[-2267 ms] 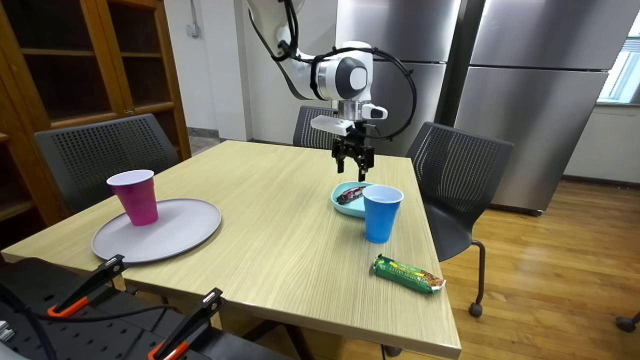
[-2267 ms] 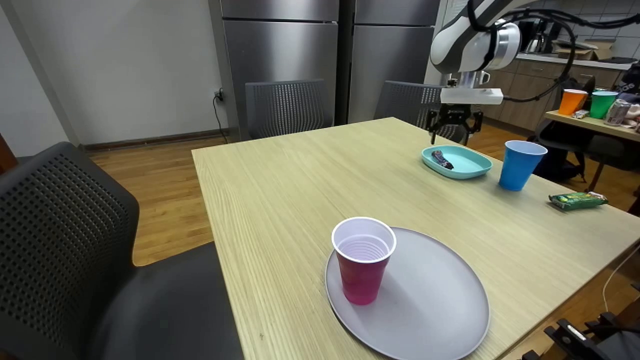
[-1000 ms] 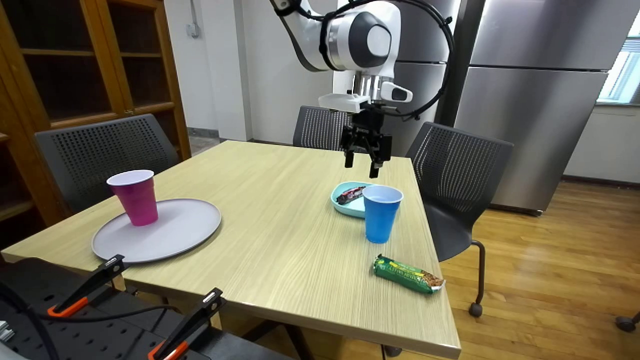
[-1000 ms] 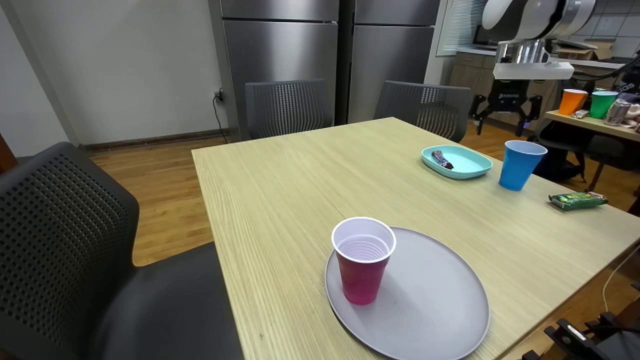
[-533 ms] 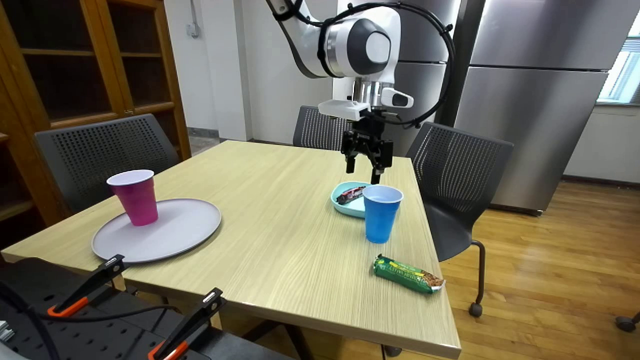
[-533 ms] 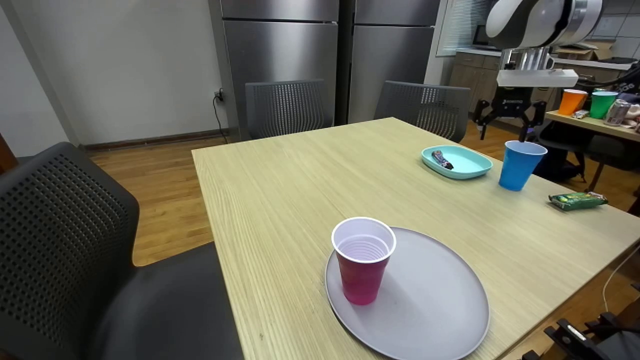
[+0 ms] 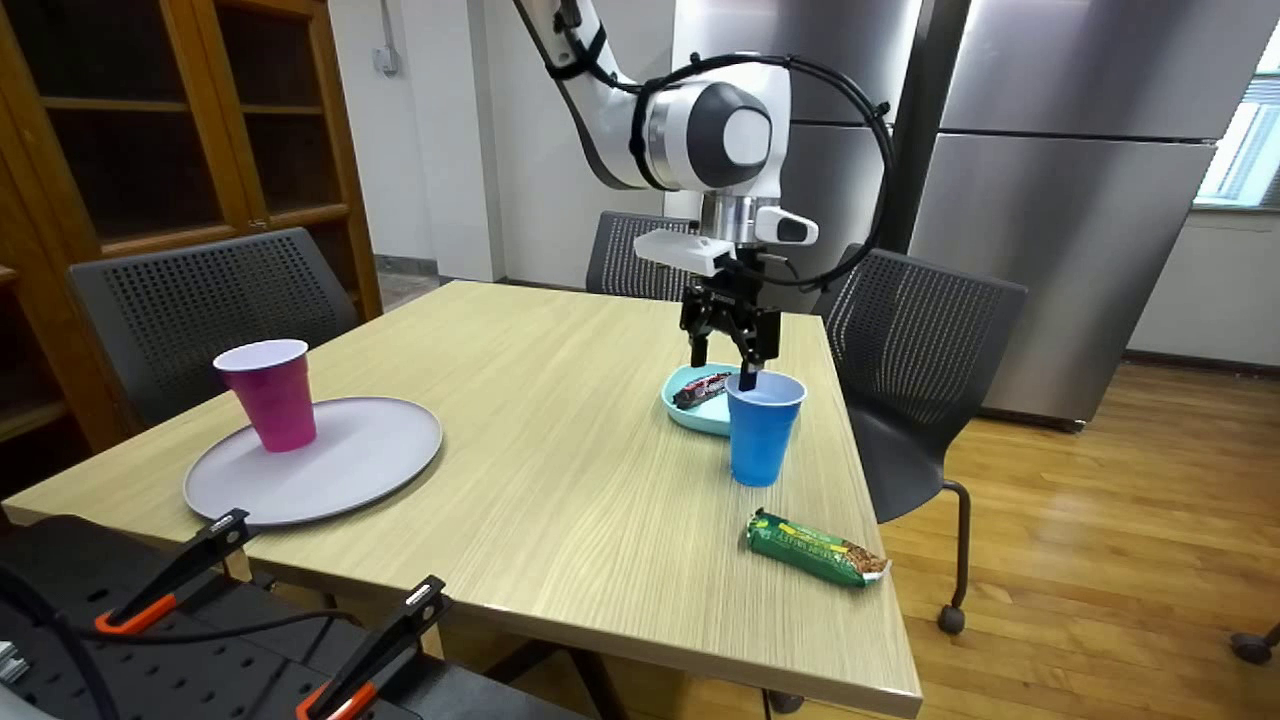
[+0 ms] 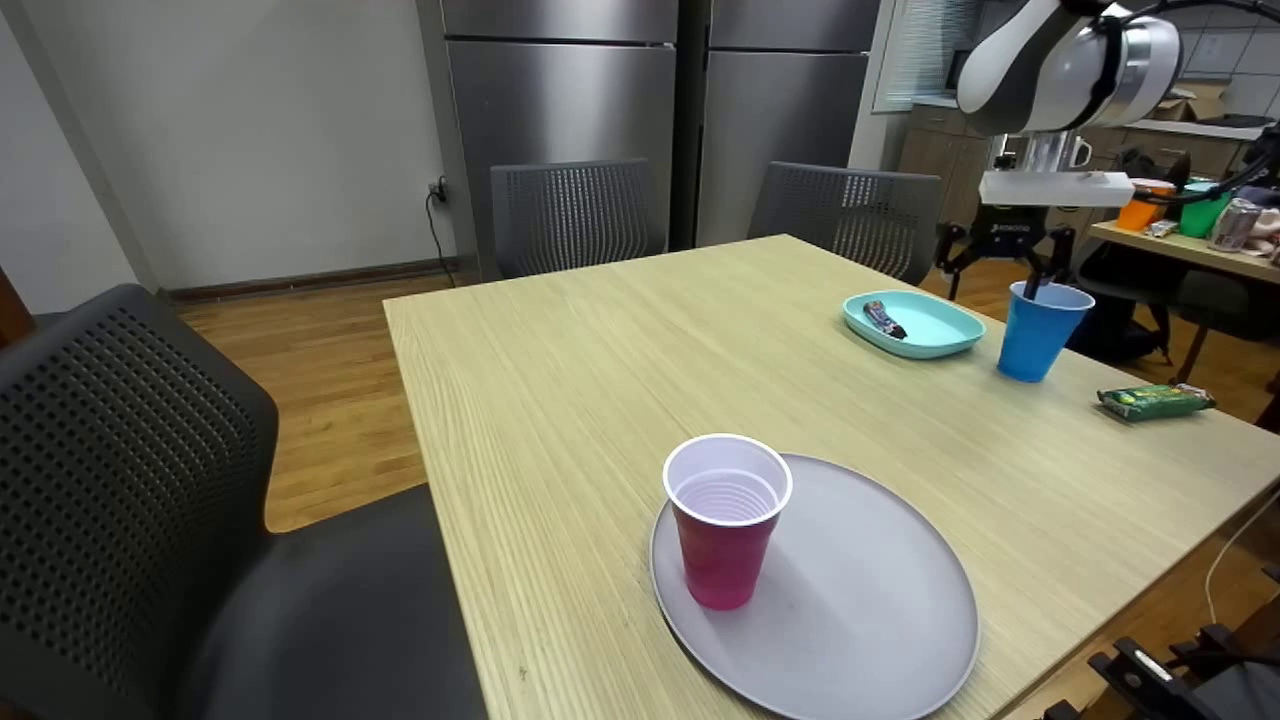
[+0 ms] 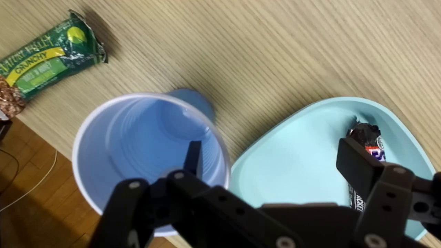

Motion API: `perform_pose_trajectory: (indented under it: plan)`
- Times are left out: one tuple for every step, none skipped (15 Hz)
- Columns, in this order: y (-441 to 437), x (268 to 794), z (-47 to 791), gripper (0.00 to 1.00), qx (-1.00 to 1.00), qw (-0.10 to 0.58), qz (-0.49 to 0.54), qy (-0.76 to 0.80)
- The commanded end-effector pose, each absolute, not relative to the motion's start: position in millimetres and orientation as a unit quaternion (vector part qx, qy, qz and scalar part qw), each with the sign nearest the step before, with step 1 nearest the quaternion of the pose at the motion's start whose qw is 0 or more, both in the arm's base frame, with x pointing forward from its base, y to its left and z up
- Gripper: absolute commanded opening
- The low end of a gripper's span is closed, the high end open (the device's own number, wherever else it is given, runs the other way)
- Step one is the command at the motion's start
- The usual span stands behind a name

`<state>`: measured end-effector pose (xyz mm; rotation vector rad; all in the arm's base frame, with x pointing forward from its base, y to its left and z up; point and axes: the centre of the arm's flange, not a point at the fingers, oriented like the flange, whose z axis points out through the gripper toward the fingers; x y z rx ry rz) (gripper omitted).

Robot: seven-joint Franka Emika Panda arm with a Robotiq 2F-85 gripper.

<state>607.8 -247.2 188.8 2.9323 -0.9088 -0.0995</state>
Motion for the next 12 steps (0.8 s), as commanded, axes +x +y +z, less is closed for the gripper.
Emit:
perform_pose_trajectory:
  plan:
    - [-247.7,614.6,180.2,1.00,0.958,0.027,-0.026,-0.285]
    - [-246.5,614.2,179.7,0.75,0.958,0.029,-0.025,-0.285]
    - [-245.9,613.9,178.9,0.74,0.958,0.029,-0.024,-0.284]
    - [-246.0,613.8,179.3,0.68,0.958,0.029,-0.023,-0.284]
    - [-246.2,613.9,179.9,0.58,0.958,0.029,-0.022,-0.284]
    - [-246.5,613.8,180.6,0.51,0.958,0.029,-0.021,-0.285]
    - [-246.6,613.6,180.9,0.42,0.958,0.029,-0.021,-0.285]
    - [-246.3,613.4,181.0,0.35,0.958,0.030,-0.021,-0.285]
    - [-246.2,613.0,181.3,0.27,0.958,0.030,-0.021,-0.284]
    - [-246.3,612.6,181.7,0.20,0.958,0.030,-0.021,-0.284]
    - [-246.4,612.2,182.2,0.11,0.958,0.028,-0.025,-0.284]
    - [-246.6,611.9,182.5,0.05,0.958,0.027,-0.025,-0.285]
